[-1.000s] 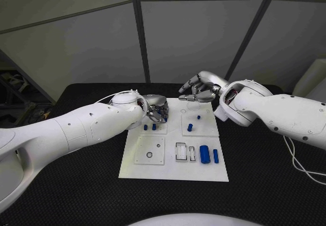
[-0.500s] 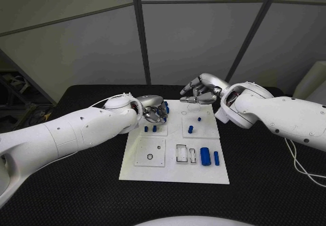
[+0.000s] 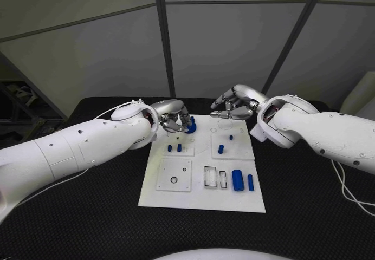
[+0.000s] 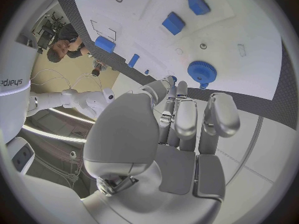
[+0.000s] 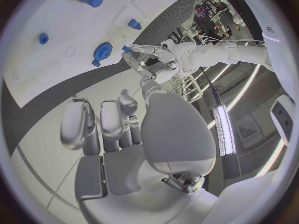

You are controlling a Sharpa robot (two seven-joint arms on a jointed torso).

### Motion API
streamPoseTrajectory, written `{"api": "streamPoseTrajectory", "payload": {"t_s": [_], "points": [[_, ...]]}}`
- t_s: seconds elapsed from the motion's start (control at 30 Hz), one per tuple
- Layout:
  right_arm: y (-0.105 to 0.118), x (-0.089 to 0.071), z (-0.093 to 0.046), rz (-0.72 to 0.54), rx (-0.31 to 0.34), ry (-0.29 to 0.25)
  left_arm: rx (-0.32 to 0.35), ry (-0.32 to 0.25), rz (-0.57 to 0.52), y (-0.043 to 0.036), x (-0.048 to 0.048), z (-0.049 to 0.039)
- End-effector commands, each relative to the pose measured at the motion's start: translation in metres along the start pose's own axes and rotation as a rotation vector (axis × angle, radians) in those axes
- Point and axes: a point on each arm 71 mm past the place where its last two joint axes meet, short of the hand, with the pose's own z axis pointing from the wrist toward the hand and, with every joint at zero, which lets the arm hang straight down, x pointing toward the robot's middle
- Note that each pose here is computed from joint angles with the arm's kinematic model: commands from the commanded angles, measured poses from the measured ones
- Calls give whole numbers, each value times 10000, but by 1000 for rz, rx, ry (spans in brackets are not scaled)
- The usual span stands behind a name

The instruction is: Assemble the parts on the task board

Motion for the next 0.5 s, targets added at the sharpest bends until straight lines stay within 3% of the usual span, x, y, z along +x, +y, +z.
{"api": "streamPoseTrajectory", "payload": {"t_s": [0.03, 0.5], "points": [[5, -21, -3, -4, -8, -10, -25, 8, -11, 49, -21, -40], [-2, -25, -10, -4, -5, -10, -103, 54, -14, 284, -4, -178]]}}
